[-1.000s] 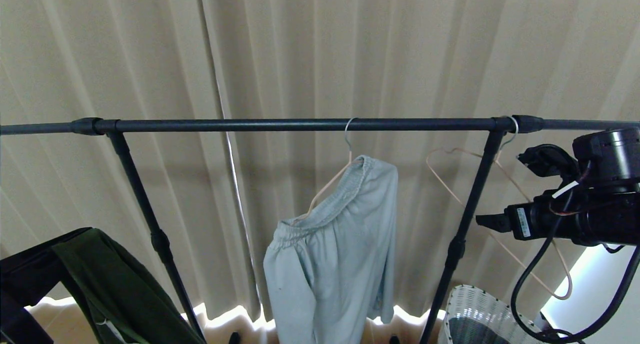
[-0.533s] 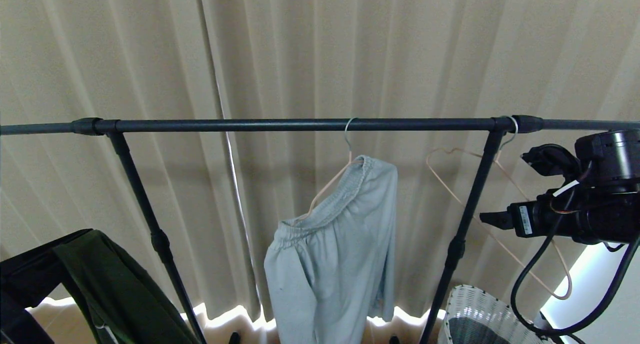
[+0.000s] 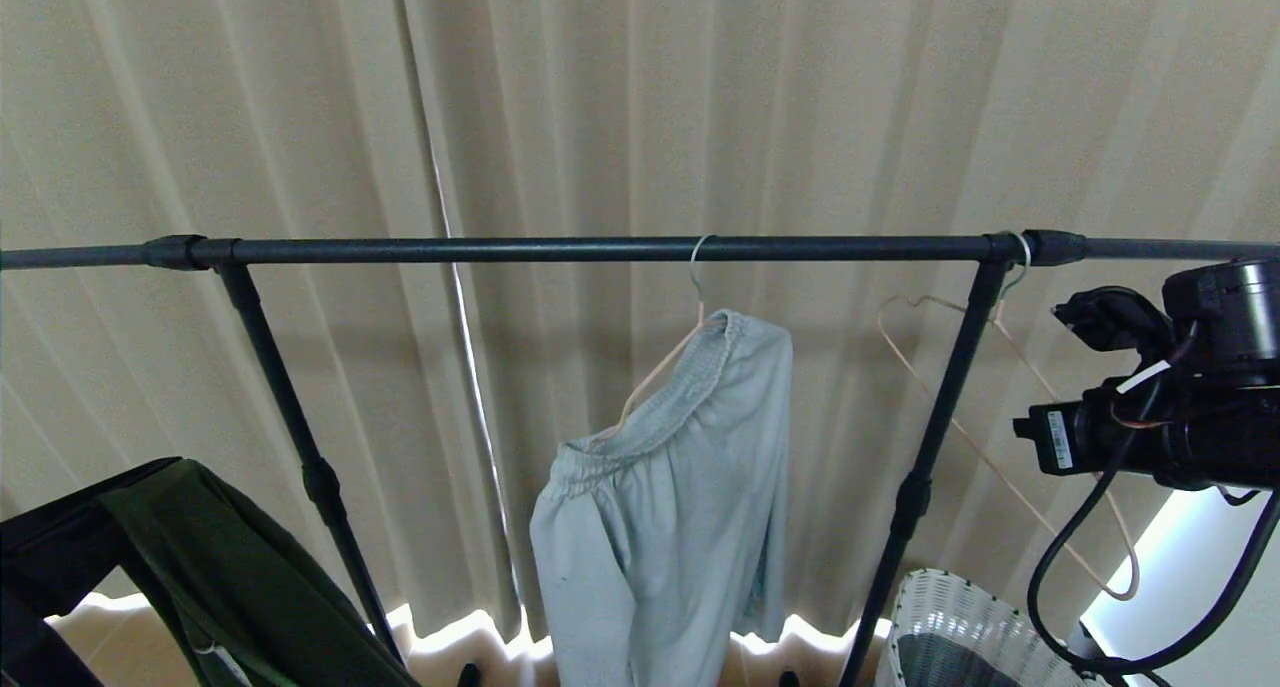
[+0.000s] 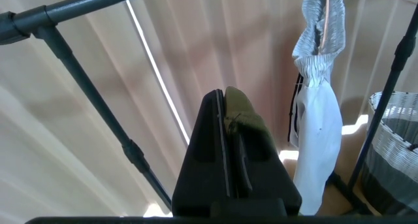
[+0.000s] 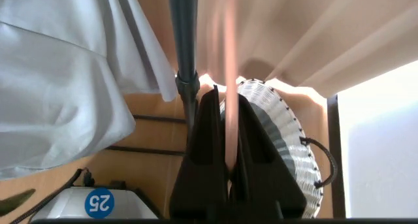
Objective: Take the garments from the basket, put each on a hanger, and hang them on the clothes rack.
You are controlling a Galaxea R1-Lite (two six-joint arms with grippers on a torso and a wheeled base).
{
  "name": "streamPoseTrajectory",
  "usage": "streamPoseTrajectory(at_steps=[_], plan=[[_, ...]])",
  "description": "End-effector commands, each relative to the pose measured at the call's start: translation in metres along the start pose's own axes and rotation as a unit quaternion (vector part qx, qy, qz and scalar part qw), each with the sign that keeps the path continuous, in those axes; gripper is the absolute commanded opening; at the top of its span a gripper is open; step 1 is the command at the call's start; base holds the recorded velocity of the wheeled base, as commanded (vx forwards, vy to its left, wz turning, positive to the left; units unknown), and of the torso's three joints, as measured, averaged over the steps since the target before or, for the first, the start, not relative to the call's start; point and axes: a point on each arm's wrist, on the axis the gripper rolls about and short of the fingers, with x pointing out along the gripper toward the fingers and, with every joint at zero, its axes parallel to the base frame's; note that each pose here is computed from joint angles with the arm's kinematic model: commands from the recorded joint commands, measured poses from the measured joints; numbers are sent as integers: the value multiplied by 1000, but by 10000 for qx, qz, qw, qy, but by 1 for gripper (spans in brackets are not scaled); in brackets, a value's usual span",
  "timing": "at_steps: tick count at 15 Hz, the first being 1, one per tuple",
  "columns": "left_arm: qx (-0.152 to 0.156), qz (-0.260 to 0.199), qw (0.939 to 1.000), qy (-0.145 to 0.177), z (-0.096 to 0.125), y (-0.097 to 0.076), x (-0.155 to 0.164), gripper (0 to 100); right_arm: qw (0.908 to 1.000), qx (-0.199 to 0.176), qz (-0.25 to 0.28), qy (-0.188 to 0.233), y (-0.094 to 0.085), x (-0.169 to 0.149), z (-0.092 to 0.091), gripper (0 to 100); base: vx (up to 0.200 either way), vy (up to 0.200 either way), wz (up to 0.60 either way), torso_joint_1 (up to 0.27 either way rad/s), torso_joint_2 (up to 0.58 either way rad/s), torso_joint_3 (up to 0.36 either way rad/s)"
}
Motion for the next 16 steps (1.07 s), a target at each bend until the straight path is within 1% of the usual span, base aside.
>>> streamPoseTrajectory(at_steps=[1, 4, 5, 7, 9, 10, 11, 13, 16], plan=[[0, 7, 10000, -6, 0, 0, 0, 0, 10000, 6, 4, -74, 0, -5, 0, 0, 0, 0, 0, 0, 0, 0], [0, 7, 10000, -6, 0, 0, 0, 0, 9996, 40, -198, -194, -3, -15, -2, 0, 0, 0, 0, 0, 0, 0], [0, 7, 10000, -6, 0, 0, 0, 0, 9992, 57, -201, -339, -3, -20, -2, 0, 0, 0, 0, 0, 0, 0], [-1, 16, 10000, -12, 0, 0, -1, 0, 9964, 124, -318, -772, -6, -26, -4, 0, 0, 0, 0, 0, 0, 0], [0, 7, 10000, -6, 0, 0, -1, 0, 9942, 151, -333, -1014, -7, -29, -6, 0, 0, 0, 0, 0, 0, 0], [8, 8, 10000, -14, -2, 0, -2, 0, 9923, 171, -328, -1180, -8, -36, -7, 0, 0, 0, 0, 0, 0, 0], [8, 10, 10000, -21, -1, 0, -3, 0, 9920, 173, -328, -1203, -8, -38, -8, 0, 0, 0, 0, 0, 0, 0], [8, 12, 10000, -28, -2, 0, -3, 0, 9908, 177, -326, -1301, -9, -51, -16, 0, 0, 0, 0, 0, 0, 0], [8, 12, 10000, -28, -2, 0, -3, 0, 9888, 14, -348, -1453, -10, -66, -23, 0, 0, 0, 0, 0, 0, 0]])
